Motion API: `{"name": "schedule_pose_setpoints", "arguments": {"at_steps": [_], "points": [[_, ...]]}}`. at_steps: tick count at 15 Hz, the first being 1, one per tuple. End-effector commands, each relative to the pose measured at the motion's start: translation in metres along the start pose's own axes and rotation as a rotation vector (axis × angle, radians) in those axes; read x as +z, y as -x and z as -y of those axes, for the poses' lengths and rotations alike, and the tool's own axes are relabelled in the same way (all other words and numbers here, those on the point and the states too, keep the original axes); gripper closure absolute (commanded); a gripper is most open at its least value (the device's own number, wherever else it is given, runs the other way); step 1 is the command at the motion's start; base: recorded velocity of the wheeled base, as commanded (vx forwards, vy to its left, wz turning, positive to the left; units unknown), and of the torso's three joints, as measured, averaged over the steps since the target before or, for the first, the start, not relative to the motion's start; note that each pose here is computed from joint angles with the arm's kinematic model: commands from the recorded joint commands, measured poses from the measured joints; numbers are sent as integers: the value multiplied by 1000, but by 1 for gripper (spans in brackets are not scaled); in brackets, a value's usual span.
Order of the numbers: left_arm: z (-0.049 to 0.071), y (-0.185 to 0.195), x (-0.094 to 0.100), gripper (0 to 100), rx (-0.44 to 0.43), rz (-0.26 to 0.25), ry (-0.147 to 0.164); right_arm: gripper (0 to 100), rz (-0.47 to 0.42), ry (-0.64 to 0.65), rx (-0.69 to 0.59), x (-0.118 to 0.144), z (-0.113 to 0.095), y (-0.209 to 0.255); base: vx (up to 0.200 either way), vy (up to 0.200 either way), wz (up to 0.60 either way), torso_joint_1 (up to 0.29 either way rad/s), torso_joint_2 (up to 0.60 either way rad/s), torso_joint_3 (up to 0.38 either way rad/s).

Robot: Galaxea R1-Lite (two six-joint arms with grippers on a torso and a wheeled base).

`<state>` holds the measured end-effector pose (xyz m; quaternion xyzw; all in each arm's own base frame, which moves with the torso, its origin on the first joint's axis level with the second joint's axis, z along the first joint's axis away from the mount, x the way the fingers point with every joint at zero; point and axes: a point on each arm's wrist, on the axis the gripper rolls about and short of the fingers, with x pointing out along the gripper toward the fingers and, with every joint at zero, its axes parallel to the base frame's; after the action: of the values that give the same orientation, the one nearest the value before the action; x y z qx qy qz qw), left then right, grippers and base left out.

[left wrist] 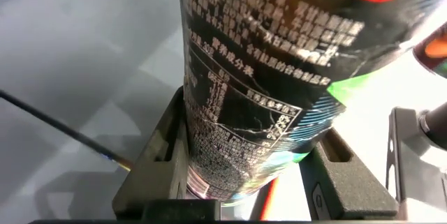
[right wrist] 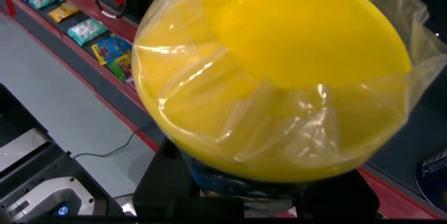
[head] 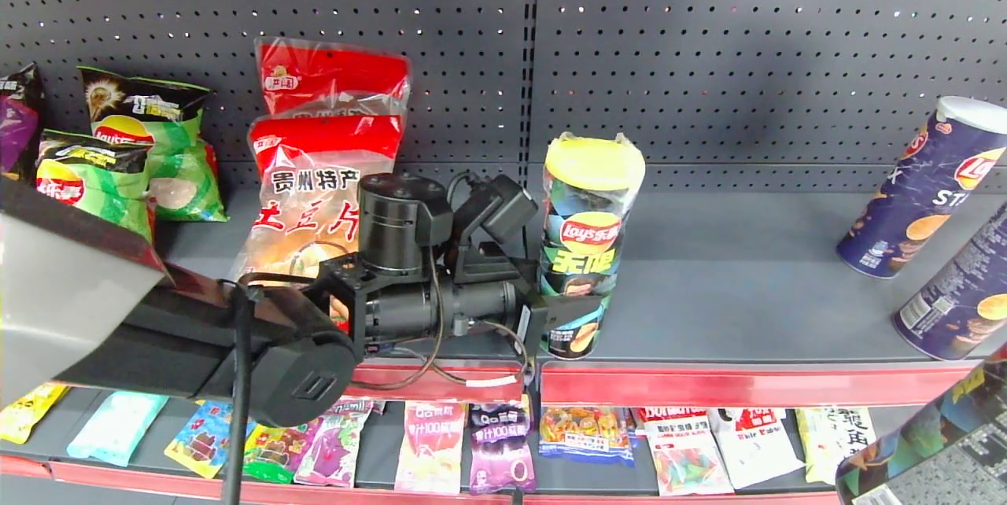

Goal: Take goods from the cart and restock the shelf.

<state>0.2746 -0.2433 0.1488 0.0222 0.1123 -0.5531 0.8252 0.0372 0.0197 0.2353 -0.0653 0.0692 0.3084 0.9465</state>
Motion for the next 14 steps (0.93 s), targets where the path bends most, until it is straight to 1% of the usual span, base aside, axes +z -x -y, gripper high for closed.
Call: {"name": "schedule_pose_setpoints", "arguments": {"at_steps": [1, 5, 9, 11, 12, 14], "points": [[5, -2, -2, 100, -9, -8, 0, 100, 0, 0, 1, 0, 0, 0, 0, 0, 0, 0, 0, 0], [4, -3, -4, 100, 5, -14, 4, 100, 10, 3, -2, -1, -1, 3, 0, 0, 0, 0, 0, 0], [8, -7, -5, 100, 15, -20, 6, 100, 5, 2, 0, -1, -1, 2, 0, 0, 0, 0, 0, 0], [7, -8, -7, 100, 16, -24, 7, 100, 5, 2, 0, -1, -1, 2, 0, 0, 0, 0, 0, 0], [6, -9, -8, 0, 16, -15, 2, 100, 4, 1, 1, -2, -1, 2, 0, 0, 0, 0, 0, 0], [7, -10, -8, 0, 15, -11, 0, 100, 5, 2, 0, -1, -1, 2, 0, 0, 0, 0, 0, 0]]}}
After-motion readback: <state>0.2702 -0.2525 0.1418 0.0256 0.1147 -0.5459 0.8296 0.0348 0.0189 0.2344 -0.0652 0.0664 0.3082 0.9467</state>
